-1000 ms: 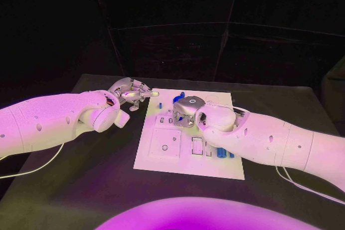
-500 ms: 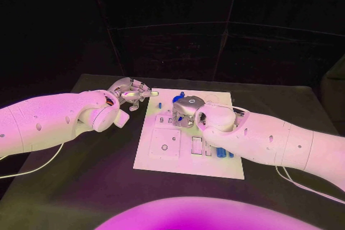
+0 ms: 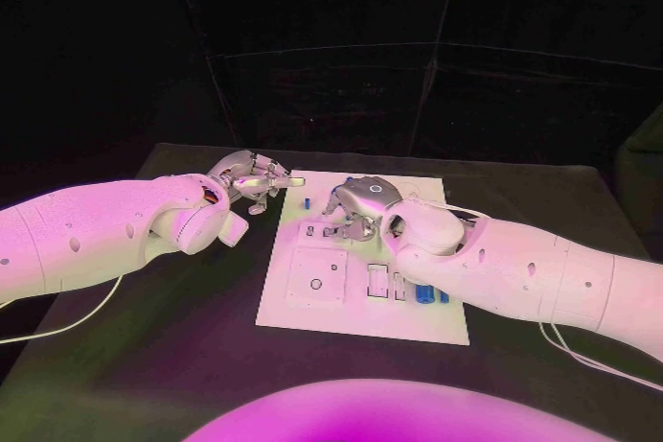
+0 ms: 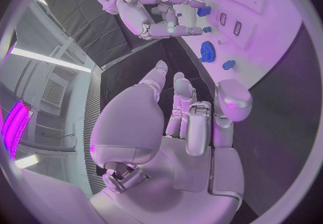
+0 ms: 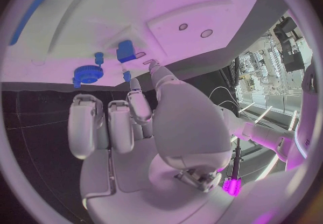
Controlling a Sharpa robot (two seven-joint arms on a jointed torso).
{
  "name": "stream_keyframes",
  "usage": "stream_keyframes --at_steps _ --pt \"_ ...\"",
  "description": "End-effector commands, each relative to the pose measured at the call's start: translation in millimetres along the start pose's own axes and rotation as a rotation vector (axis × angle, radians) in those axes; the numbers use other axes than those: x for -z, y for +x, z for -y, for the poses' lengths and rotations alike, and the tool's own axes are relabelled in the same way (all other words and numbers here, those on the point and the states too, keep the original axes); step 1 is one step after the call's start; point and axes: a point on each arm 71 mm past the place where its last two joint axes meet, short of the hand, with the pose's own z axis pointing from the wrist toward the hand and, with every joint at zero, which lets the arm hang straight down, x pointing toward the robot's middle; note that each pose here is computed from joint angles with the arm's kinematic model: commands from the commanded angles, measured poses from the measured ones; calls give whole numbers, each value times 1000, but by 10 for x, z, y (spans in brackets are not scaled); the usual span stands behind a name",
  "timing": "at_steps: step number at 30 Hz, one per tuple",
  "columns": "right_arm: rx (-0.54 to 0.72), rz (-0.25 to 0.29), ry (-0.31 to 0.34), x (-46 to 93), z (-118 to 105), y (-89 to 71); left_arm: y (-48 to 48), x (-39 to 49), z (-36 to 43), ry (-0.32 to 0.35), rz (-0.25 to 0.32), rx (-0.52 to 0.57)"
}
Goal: Assemble the parts on the task board
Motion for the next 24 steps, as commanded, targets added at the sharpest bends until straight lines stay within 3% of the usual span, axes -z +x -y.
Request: stream_keyframes --at_steps 1,5,11,17,24 --pt "-153 173 -78 119 39 -167 24 -2 18 11 -36 7" --pt "-271 181 -93 299 170 -292 32 6 19 14 -58 2" --pt "-485 127 20 616 552 -602 52 -7 111 11 -141 -109" --pt "-564 120 126 838 906 -811 170 -76 214 -57 -243 -287" --pt "-583 120 197 991 1127 -877 353 -226 342 -158 -344 -506"
